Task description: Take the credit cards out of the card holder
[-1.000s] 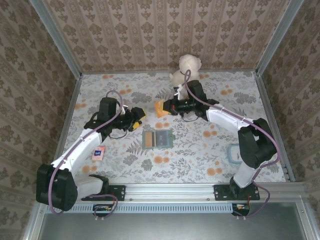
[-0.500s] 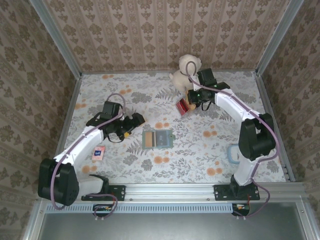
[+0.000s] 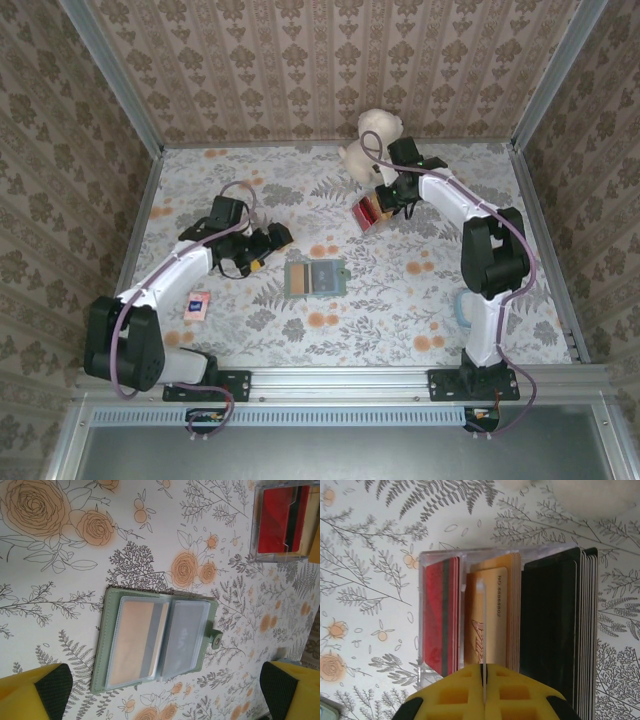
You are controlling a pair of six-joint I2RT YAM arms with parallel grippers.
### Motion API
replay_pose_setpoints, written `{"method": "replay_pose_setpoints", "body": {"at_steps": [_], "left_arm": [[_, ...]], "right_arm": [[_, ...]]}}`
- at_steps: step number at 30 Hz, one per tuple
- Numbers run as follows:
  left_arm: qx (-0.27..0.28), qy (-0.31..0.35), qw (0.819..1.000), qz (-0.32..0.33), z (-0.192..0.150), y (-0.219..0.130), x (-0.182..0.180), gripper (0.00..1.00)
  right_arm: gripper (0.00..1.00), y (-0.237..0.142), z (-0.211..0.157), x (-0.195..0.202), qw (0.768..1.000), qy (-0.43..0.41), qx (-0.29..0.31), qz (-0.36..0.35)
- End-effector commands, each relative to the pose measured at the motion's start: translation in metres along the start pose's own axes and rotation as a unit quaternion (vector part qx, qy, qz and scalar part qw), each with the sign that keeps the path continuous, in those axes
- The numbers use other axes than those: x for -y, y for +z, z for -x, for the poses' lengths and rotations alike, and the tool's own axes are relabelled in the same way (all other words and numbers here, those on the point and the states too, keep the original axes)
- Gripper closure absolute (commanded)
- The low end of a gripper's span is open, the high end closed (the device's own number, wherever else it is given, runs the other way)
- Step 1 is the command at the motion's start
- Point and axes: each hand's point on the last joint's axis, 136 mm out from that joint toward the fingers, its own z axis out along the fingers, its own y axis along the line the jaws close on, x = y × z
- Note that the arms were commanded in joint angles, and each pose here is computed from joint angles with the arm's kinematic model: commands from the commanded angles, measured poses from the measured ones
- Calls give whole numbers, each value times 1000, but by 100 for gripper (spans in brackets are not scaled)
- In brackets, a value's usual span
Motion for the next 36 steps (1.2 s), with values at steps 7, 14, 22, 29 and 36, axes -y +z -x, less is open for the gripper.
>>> {"method": "replay_pose_setpoints", "body": {"at_steps": [7,14,22,29,36], "left_arm": [[-19,-11,1000,-7,-10,5,-8,0],[-15,-11,1000,-10,-11,3,-9,0],[-12,-14,1000,-12,-10,1,-7,0],[-3,-15,1000,3,-13,-4,-10,0],[-5,-17,1000,24,-24,3,-19,0]], "right_arm": [[100,12,10,7,1000,16,-10,-11],[83,18,-1,7,1000,8,-28,-11],[73,-7,12,-1,1000,22,-1,5],[60,-64,15,-15,994,97,43,23],[53,-84,-38,-58,965,248,21,80]]}}
